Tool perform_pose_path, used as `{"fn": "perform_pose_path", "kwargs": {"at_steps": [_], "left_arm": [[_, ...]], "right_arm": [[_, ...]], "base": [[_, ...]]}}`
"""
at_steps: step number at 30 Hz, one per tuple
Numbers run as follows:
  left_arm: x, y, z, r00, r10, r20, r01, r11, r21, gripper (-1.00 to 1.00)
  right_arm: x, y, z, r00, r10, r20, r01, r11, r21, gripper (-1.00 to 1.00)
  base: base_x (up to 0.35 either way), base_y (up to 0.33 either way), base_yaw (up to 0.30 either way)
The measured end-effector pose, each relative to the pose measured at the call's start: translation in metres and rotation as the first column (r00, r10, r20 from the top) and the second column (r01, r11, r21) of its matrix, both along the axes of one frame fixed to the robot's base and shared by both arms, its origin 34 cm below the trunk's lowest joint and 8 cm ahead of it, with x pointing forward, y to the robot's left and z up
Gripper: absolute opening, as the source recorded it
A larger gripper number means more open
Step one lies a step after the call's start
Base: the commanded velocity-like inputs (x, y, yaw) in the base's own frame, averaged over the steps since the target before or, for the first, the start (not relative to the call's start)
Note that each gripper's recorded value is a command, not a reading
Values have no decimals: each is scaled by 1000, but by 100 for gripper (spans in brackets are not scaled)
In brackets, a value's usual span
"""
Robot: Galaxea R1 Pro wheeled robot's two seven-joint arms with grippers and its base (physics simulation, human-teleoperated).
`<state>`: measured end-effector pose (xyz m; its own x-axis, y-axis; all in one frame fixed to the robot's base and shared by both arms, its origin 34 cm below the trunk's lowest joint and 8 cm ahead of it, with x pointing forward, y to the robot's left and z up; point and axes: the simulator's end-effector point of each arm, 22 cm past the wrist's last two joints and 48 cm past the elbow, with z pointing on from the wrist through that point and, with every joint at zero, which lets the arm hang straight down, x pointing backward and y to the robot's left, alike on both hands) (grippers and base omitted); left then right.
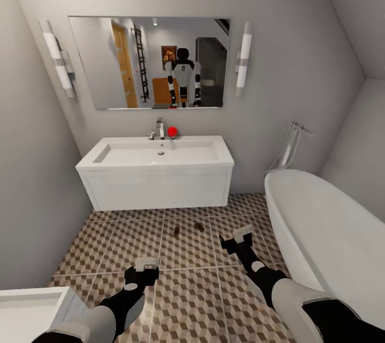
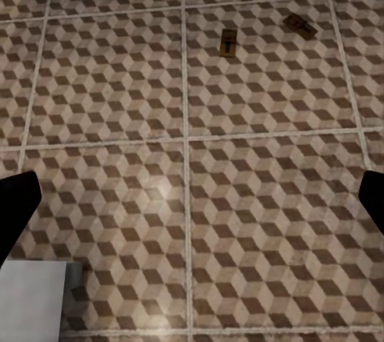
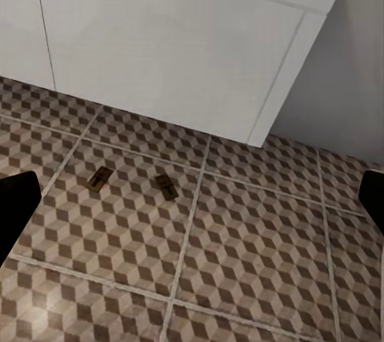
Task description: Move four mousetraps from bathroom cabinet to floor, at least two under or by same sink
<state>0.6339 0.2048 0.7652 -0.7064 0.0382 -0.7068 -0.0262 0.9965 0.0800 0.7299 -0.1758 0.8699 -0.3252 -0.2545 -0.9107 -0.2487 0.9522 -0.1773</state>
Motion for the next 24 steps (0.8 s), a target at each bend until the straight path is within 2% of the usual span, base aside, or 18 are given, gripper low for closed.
{"fn": "perform_pose_path", "kwargs": {"at_steps": [18, 24], "left_arm": [[5, 0, 11, 1000, 0, 22, 0, 1000, 0, 100], [-8, 2, 0, 1000, 0, -13, 0, 1000, 7, 100]], "right_arm": [[3, 0, 13, 1000, 1, 22, -1, 1000, 0, 100], [-11, 1, 0, 1000, 4, -2, -4, 1000, 1, 100]], "base": [[0, 0, 0], [0, 0, 0]]}}
